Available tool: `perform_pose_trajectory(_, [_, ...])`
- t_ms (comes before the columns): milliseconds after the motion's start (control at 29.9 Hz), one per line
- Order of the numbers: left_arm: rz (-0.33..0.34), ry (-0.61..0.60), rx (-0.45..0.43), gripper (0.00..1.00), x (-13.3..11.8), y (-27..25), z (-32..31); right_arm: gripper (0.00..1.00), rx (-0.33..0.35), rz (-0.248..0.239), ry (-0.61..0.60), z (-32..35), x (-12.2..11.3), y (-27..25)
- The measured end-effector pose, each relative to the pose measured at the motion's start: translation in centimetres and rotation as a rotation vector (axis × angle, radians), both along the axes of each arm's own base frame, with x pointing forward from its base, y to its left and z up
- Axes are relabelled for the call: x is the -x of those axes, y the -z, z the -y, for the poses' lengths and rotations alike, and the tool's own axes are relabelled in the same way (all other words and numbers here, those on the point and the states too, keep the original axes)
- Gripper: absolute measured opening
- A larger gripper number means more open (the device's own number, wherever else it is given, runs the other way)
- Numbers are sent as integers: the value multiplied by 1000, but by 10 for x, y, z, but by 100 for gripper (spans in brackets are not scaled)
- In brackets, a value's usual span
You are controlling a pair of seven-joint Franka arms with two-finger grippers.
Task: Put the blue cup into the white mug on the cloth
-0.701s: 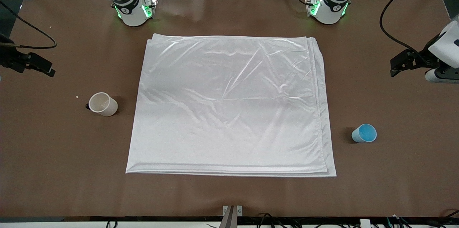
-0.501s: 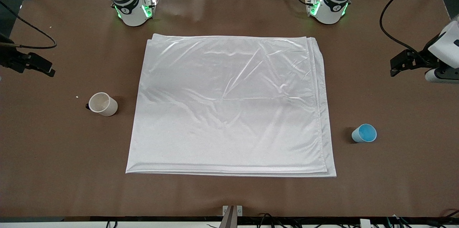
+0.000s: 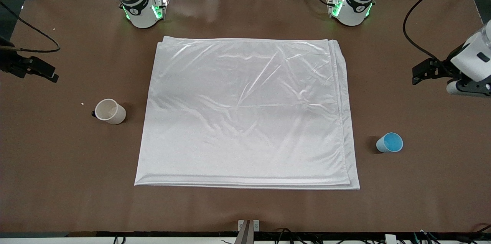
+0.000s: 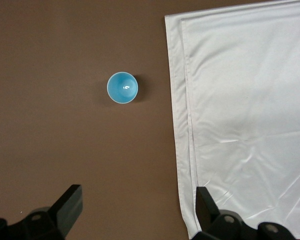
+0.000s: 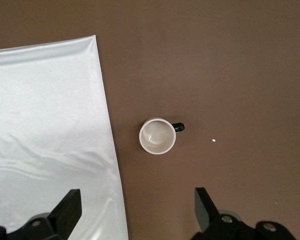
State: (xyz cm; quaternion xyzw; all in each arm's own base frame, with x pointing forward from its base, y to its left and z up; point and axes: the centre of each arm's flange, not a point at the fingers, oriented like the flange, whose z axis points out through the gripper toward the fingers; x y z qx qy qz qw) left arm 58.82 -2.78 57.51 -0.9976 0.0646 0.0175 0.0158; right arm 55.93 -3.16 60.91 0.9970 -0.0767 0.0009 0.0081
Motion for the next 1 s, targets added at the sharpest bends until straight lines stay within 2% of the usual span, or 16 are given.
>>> perform_pose_trajectory(200, [-68,-23,-7,100,-21,49,-18,100,-2,-27,2,1,1,13])
perform_pose_trajectory(434, [-89,-63,-3,100,-44,100,-60,100,-4,-64,2,1,3,33])
perform_pose_trajectory(735, [-80,-52,1,100,-63,142,-66,100,-5,-73,-13,1,2,55])
perform_pose_trajectory(1002, [-54,-48,3,100,-77,174,-71,100,-9,-55,-161,18,2,106])
